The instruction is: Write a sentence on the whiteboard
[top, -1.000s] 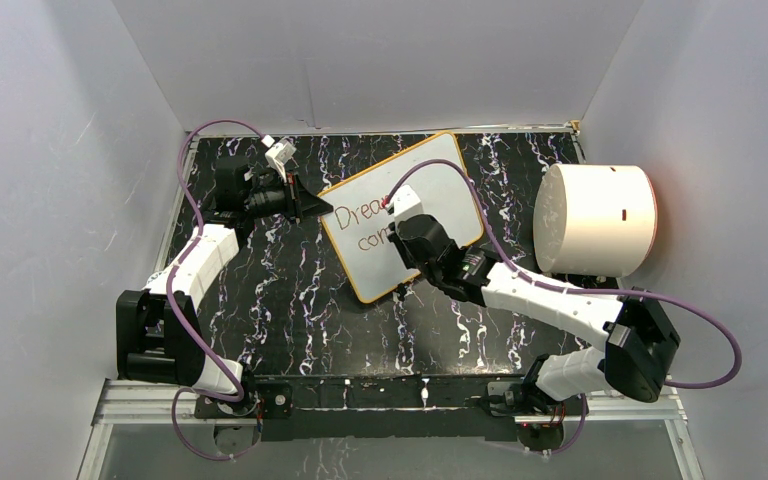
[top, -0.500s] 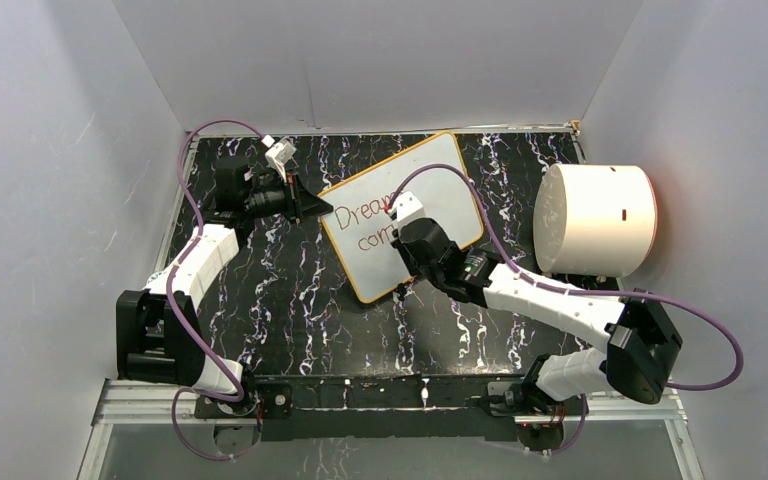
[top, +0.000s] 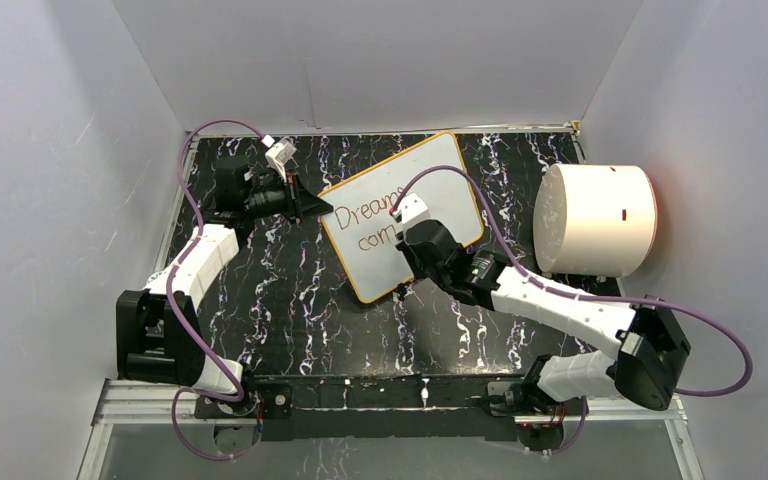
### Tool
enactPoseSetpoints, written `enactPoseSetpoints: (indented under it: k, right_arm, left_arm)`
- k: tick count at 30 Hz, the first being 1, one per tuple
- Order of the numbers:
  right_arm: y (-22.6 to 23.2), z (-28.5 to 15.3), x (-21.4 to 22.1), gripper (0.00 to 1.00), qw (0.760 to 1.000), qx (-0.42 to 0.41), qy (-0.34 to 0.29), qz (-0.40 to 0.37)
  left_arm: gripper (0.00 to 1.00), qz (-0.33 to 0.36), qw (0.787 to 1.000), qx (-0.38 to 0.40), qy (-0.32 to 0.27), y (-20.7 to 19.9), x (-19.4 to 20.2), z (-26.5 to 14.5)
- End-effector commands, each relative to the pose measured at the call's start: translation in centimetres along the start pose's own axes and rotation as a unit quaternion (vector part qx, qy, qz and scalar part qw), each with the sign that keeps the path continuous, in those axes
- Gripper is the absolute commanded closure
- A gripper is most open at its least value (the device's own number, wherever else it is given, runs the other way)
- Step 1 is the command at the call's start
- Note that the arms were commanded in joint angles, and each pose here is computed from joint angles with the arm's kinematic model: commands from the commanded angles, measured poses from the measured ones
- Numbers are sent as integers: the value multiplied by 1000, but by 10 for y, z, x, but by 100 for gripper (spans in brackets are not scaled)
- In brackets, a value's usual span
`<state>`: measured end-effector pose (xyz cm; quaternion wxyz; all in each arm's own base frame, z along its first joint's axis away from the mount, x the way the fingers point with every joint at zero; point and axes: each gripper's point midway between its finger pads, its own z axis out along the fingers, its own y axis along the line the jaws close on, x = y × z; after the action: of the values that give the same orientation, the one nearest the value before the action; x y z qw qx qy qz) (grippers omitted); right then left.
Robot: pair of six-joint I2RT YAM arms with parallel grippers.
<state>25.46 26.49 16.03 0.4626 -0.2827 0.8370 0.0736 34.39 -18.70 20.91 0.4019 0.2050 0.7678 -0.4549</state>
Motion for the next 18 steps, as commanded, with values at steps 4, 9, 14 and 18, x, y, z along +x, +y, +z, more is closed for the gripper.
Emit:
enactPoseSetpoints:
  k: [4, 9, 14, 18]
  right_arm:
    - [-11, -13, -38, 100, 996, 7, -75, 36]
    - [-16, -7, -41, 100, 996, 13, -81, 45]
    - [-14, 0, -40, 100, 996, 6, -78, 46]
    - [-11, 3, -39, 100, 996, -3, -74, 45]
  left_arm:
    - [100, -24, 996, -62, 56, 31, 44, 6]
    - [100, -25, 996, -62, 57, 31, 45, 6]
    - [100, -24, 996, -62, 56, 31, 44, 6]
    - [100, -26, 996, -62, 57, 31, 45, 6]
